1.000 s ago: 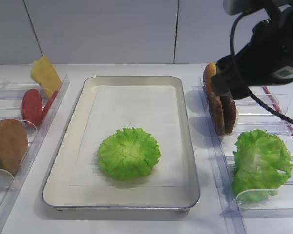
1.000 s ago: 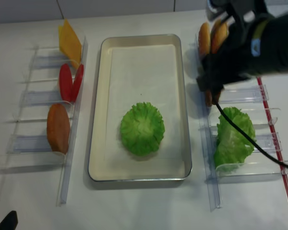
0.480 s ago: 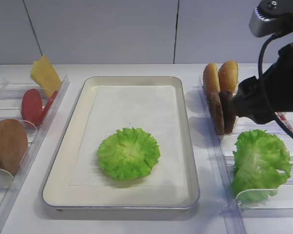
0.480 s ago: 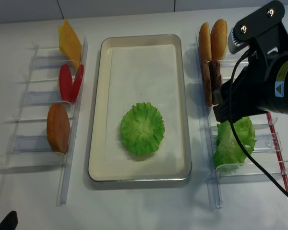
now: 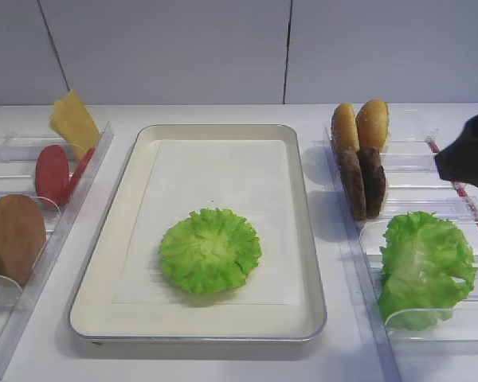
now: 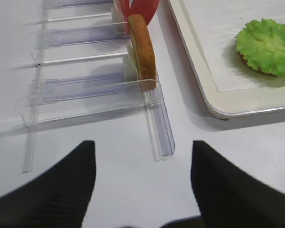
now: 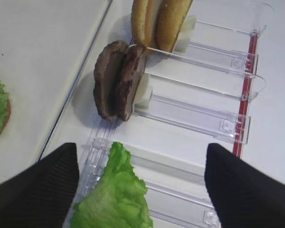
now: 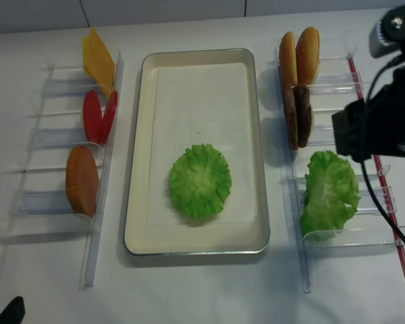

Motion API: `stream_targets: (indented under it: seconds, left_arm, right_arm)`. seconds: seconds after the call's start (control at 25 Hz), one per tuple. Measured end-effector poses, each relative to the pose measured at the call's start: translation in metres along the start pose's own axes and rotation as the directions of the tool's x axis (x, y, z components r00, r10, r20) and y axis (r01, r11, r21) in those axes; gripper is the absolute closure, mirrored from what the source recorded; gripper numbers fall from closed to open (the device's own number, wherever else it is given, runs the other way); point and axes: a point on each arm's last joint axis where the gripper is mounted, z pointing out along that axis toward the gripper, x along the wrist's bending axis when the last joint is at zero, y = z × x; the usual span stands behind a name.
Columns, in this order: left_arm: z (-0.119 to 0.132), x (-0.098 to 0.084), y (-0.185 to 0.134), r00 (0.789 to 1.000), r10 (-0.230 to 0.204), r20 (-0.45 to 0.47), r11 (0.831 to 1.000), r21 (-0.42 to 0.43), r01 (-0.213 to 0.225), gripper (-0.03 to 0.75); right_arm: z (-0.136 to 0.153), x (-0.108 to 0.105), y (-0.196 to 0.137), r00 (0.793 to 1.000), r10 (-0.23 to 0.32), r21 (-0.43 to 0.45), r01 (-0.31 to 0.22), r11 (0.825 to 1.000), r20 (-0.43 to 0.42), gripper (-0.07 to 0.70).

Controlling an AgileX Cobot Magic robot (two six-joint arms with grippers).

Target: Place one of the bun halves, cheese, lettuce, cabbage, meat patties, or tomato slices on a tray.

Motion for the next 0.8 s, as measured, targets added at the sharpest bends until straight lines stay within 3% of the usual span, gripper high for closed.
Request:
stream_targets:
  seconds: [0.24, 0.8]
  left_arm:
    - [0.000, 0.000, 0.000, 1.000, 0.000, 0.000, 1.000, 0.000, 0.000, 0.304]
    - [0.000, 0.000, 0.000, 1.000, 0.000, 0.000, 1.000, 0.000, 0.000, 0.304]
  right_arm:
    - [-0.027, -0.014, -0.044, 0.995, 0.094, 0.010, -0.095, 0.995, 0.043, 0.080]
    - [-0.097, -0.001, -0.123, 0.988, 0.114, -0.053, -0.109, 0.993, 0.107, 0.083]
